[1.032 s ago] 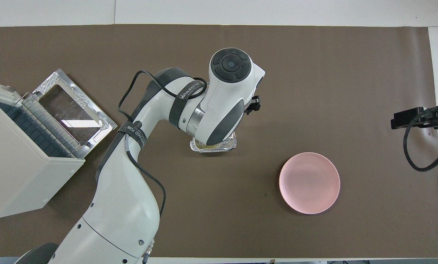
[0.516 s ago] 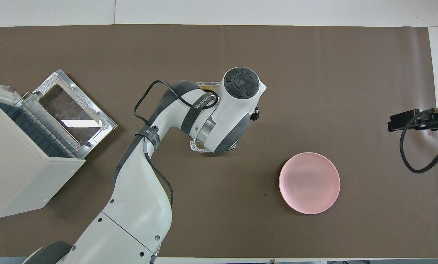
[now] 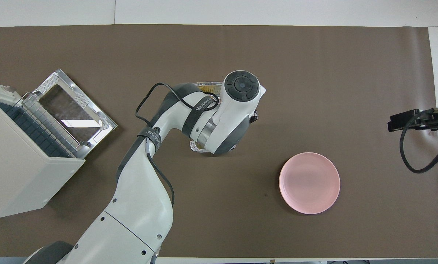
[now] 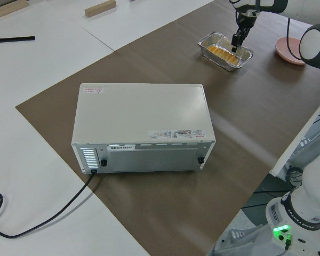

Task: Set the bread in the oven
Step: 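Grasp the edge of the foil tray with the left gripper and lift, then carry the foil tray into the open toaster oven with the left gripper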

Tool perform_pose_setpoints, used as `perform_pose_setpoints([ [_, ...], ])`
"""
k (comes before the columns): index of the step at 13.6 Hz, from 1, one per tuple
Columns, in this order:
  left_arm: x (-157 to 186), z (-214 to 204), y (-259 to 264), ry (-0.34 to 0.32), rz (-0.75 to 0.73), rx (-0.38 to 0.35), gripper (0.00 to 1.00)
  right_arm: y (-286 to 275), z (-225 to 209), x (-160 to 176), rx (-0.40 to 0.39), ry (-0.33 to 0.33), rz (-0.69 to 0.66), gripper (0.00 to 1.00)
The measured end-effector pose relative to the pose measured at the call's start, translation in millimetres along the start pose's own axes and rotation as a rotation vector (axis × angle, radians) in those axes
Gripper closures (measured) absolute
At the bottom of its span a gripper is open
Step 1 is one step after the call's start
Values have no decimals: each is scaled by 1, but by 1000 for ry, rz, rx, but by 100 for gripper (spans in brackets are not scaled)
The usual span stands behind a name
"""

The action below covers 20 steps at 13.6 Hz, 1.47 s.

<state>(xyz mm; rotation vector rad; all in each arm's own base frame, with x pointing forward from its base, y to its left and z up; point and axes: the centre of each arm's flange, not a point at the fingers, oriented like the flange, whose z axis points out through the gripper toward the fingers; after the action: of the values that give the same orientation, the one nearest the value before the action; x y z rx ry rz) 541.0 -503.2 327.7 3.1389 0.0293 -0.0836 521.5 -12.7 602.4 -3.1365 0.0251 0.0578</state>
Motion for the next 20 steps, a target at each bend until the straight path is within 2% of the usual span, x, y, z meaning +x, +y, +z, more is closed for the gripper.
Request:
perform_pose_setpoints([
  [1, 0, 0, 0, 0, 0, 0, 55, 0, 0, 0, 0, 0, 0, 0],
  [3, 0, 0, 0, -1, -9, 0, 84, 0, 0, 0, 0, 0, 0, 0],
  [4, -1, 0, 0, -5, -15, 0, 95, 0, 0, 0, 0, 0, 0, 0],
  [5, -1, 0, 0, -12, -23, -2, 98, 0, 0, 0, 0, 0, 0, 0],
  [8, -1, -5, -5, -37, -39, 18, 98, 0, 0, 0, 0, 0, 0, 0],
  [11, 13, -37, -32, -53, -94, 72, 98, 0, 0, 0, 0, 0, 0, 0],
  [16, 49, -71, -109, -64, -265, 191, 98, 0, 0, 0, 0, 0, 0, 0],
  [20, 92, -116, -204, -26, -439, 195, 98, 0, 0, 0, 0, 0, 0, 0],
])
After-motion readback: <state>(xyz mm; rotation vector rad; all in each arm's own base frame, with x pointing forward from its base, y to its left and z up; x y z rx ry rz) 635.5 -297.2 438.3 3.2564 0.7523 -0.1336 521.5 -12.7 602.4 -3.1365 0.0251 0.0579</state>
